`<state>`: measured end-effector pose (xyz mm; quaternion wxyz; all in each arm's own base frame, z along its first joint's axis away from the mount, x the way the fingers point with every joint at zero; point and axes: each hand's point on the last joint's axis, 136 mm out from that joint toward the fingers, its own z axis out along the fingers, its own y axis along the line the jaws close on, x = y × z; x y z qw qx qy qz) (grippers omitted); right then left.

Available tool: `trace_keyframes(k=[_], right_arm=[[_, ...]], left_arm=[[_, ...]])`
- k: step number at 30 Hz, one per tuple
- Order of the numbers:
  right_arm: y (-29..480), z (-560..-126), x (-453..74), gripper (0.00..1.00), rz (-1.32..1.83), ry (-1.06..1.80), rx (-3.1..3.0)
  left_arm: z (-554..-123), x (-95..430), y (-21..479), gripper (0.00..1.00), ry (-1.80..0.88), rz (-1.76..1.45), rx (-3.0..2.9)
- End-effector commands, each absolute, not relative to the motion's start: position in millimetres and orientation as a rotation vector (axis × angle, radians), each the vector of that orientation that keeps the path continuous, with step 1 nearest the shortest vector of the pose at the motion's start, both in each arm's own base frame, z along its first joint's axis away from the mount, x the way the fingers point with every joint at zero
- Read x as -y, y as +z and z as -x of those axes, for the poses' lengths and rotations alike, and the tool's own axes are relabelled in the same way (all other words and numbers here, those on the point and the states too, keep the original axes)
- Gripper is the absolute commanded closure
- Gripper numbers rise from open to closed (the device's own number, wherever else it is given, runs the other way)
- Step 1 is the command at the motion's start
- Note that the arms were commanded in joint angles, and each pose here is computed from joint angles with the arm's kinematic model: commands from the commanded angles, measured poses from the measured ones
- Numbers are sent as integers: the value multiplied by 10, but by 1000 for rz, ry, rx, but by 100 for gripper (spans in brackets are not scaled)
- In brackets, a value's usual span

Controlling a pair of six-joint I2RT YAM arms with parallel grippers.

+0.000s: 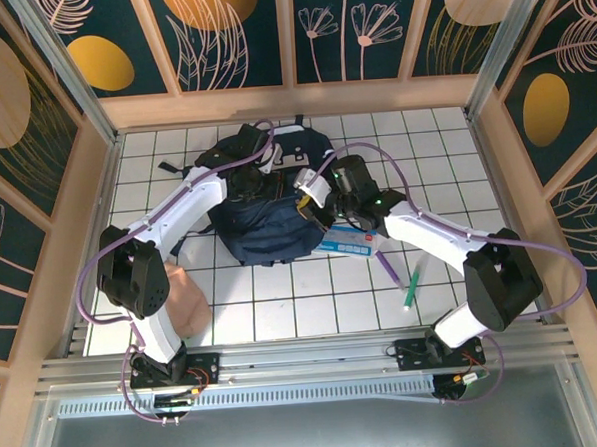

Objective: Pack books, pencil case, and school supplies into a backpack

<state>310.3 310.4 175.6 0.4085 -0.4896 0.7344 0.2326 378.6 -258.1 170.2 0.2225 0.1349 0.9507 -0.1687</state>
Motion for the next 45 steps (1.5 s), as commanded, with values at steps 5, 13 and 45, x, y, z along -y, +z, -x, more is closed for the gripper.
trace_keyframes(k=[5, 13, 45], right_arm=[[1639, -3762, -2782, 100, 1124, 458, -1914], [1676, -4371, -2948, 100, 1033, 427, -1811], [1369, -2903, -3964, 100, 1295, 656, -1691]], left_arm=[[-4108, 2734, 2304, 100, -496, -429, -2351], [-4238, 2957, 2149, 100, -626, -330, -2408], [-4985, 3065, 2967, 100, -885, 301, -2323]])
